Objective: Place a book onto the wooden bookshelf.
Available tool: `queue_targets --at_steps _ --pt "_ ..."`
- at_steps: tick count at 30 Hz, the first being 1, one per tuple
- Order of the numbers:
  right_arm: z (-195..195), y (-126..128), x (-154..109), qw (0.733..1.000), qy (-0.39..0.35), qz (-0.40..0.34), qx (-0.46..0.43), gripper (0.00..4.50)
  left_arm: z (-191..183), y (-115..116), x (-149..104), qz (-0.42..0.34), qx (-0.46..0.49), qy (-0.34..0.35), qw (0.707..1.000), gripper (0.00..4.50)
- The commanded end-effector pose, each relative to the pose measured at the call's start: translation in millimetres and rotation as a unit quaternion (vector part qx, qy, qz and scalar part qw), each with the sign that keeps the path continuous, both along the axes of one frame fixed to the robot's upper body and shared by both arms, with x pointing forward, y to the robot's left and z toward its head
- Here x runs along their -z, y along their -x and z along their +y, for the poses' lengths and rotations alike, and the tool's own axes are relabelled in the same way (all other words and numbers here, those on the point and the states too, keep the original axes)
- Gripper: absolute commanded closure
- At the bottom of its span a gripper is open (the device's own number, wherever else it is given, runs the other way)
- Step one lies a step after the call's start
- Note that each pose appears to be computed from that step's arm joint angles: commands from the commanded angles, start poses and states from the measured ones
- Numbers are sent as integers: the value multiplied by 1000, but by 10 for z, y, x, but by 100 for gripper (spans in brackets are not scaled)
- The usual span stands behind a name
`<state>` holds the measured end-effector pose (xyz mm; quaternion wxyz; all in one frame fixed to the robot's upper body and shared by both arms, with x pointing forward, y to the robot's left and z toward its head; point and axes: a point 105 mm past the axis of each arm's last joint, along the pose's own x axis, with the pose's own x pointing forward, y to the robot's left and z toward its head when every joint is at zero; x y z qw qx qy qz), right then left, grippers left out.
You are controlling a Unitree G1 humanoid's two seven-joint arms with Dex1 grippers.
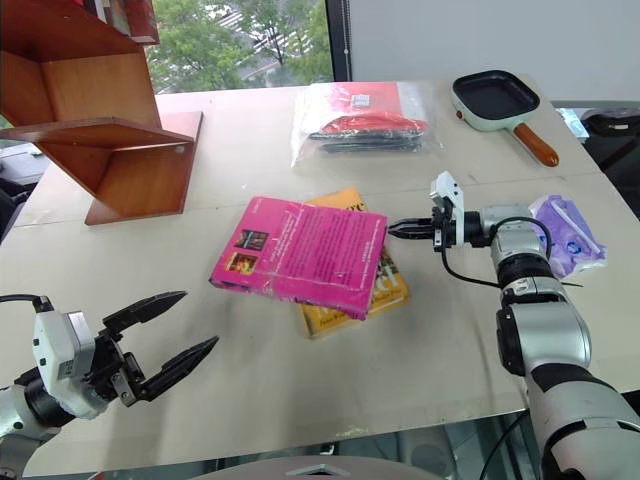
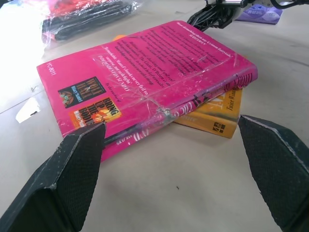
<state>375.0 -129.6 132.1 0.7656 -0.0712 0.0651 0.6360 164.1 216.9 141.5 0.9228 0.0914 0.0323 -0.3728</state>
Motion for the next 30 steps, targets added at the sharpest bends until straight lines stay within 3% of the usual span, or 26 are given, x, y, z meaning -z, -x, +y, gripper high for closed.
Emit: queue_targets --at_steps 1,2,6,11,13,15,20,26,30 --pt "-237 72 -247 999 -22 -42 -4 391 -152 61 90 23 -11 33 999 0" --pt "-312 115 -282 999 -26 -45 -2 367 -193 69 117 30 -23 50 998 0" --pt "-536 360 -376 999 -25 -48 0 194 -342 64 242 69 -78 129 986 0" --pt "-790 826 -565 999 2 -38 -2 2 -654 50 426 166 -133 292 932 0" --pt "-818 1046 -625 1000 14 -19 -9 2 -707 -21 407 181 -167 384 890 0" --pt "-784 1384 -638 999 26 4 -40 2 -804 -98 359 202 -192 490 826 0" --pt "-614 1743 -756 999 11 -12 -51 2 -892 -270 346 256 -191 594 738 0" --pt "-591 1852 -853 999 2 -37 -17 2 -844 -582 462 286 -194 617 707 0" --pt "-554 1938 -954 997 -34 -66 -9 2 -990 -740 528 323 -165 606 708 0"
